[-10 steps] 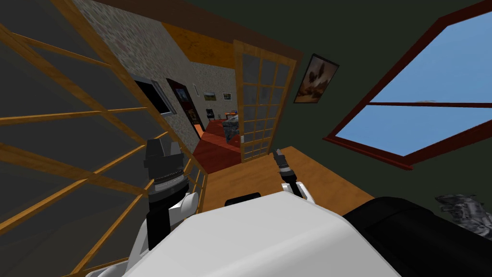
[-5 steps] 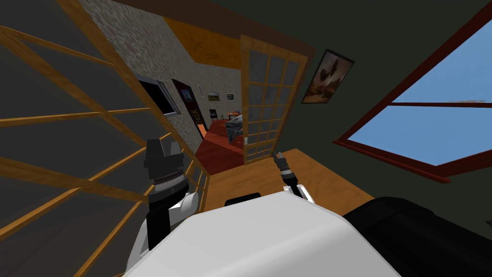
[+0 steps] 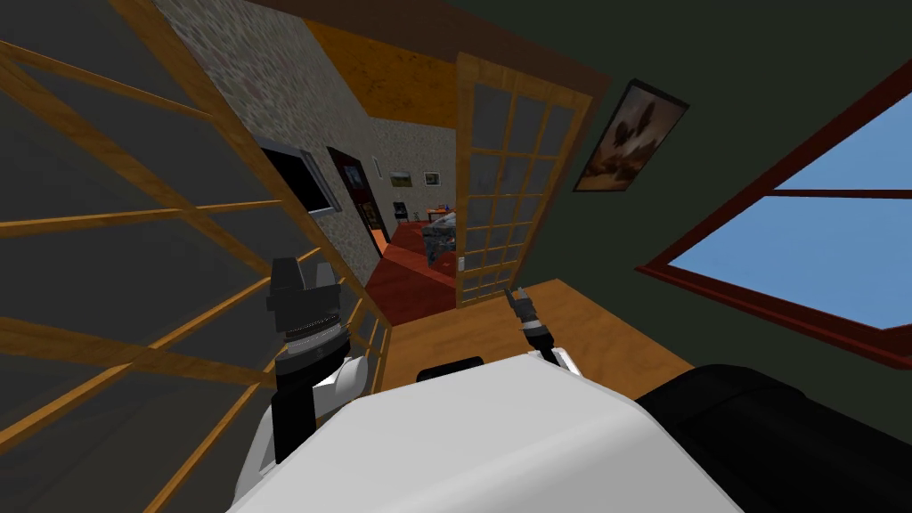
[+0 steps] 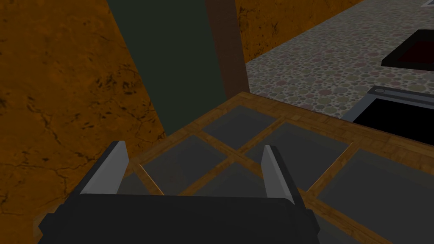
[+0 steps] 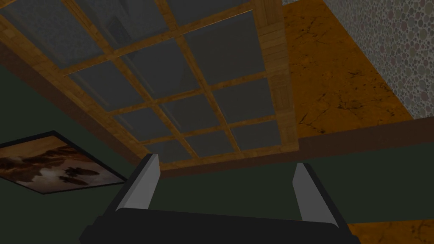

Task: Pull the door open

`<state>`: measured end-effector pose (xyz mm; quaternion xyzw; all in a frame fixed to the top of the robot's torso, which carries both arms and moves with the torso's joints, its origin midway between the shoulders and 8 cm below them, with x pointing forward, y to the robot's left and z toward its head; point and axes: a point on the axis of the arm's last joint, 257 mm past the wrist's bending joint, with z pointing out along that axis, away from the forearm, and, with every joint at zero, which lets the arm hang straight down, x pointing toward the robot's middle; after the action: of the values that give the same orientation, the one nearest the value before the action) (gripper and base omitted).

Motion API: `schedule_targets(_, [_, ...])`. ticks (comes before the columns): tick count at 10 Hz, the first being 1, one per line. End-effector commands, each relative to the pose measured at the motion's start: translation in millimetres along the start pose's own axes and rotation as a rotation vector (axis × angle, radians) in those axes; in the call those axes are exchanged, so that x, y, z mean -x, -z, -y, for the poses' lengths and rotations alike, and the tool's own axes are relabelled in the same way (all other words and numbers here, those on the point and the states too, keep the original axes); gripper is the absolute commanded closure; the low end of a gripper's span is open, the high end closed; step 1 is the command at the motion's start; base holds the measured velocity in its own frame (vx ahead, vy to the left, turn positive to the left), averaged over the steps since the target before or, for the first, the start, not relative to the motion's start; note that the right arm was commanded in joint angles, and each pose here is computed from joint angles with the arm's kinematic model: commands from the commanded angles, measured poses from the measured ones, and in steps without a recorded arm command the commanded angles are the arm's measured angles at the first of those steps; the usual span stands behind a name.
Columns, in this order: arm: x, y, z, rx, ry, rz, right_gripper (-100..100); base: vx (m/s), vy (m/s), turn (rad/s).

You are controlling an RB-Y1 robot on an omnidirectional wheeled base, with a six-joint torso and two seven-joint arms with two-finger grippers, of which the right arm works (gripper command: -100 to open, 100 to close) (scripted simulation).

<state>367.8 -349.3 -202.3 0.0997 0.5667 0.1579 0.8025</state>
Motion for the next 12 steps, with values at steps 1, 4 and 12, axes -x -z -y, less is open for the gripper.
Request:
schedule_targets(1, [-7.8,6.4,8.8,-0.010,0.043,-0.020,-100,0.148,0.014,0.073])
schedule_targets(4, [-20.7,18.4,21.2,-0.027,0.096,-0.050,-100,0.133,0.039,0.060])
schedule_targets(12, [-57.2,57.3,50.9,-0.072,0.228,-0.140,-100,0.118,0.023,0.067])
